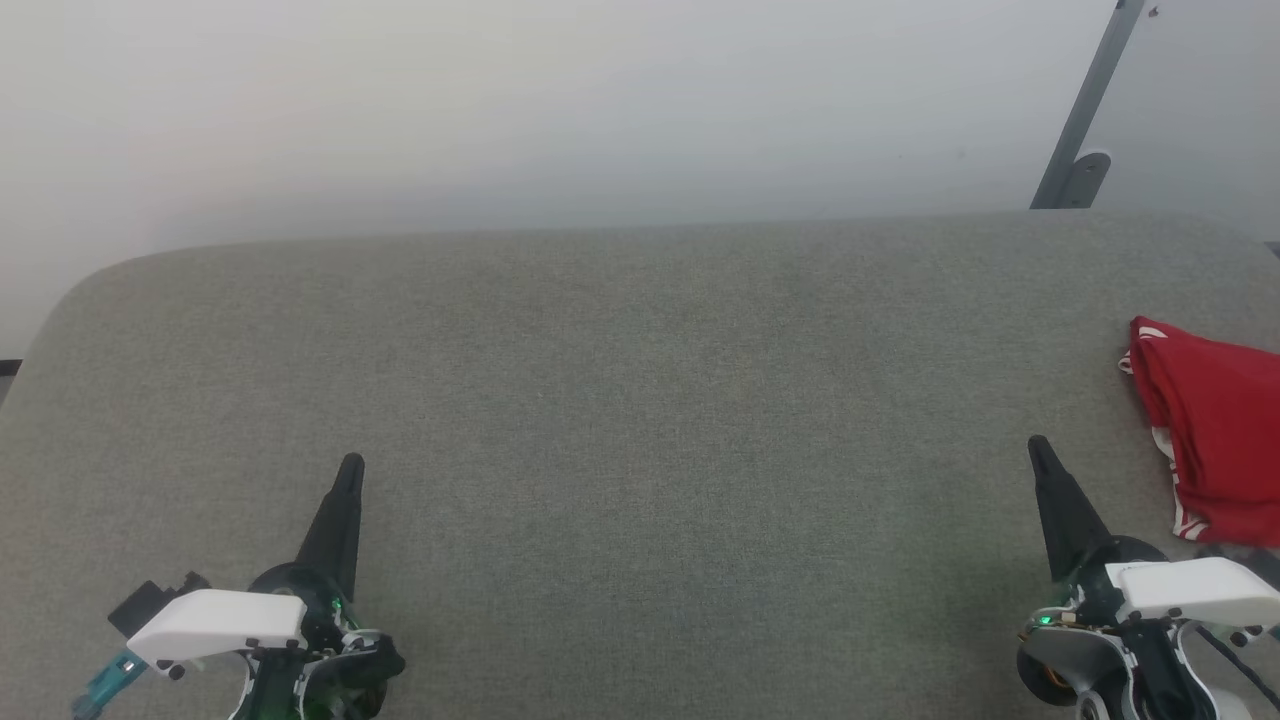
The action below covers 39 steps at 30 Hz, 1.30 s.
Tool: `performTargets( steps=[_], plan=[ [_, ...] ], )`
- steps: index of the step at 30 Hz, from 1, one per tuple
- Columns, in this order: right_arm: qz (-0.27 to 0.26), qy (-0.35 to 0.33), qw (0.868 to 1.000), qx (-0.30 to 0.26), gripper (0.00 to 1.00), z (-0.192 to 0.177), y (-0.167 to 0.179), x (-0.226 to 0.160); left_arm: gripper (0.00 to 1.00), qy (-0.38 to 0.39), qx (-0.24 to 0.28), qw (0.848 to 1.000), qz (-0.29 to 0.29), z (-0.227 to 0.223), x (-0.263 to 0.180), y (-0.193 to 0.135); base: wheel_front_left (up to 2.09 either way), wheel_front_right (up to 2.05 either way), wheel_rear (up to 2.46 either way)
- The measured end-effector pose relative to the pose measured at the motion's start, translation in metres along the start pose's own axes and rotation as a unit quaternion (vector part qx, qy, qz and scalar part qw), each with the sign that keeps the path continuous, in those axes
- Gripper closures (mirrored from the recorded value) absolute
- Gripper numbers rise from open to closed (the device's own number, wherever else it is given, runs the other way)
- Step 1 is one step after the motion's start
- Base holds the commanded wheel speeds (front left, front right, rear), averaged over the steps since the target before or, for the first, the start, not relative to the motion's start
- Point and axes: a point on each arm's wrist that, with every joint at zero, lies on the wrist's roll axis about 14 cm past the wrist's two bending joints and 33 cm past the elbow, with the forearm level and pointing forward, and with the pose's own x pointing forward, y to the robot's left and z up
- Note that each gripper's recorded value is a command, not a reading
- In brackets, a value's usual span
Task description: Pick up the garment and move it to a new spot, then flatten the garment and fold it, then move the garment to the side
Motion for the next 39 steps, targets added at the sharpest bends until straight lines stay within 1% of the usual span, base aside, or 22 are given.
performTargets(
  steps=[39],
  plan=[
    [0.000,0.000,1.000,0.000,1.00,0.0000,0.0000,0.0000,1.00,0.000,0.000,1.000,0.000,0.0001,-0.0001,0.0000,0.00,0.00,0.00]
  ],
)
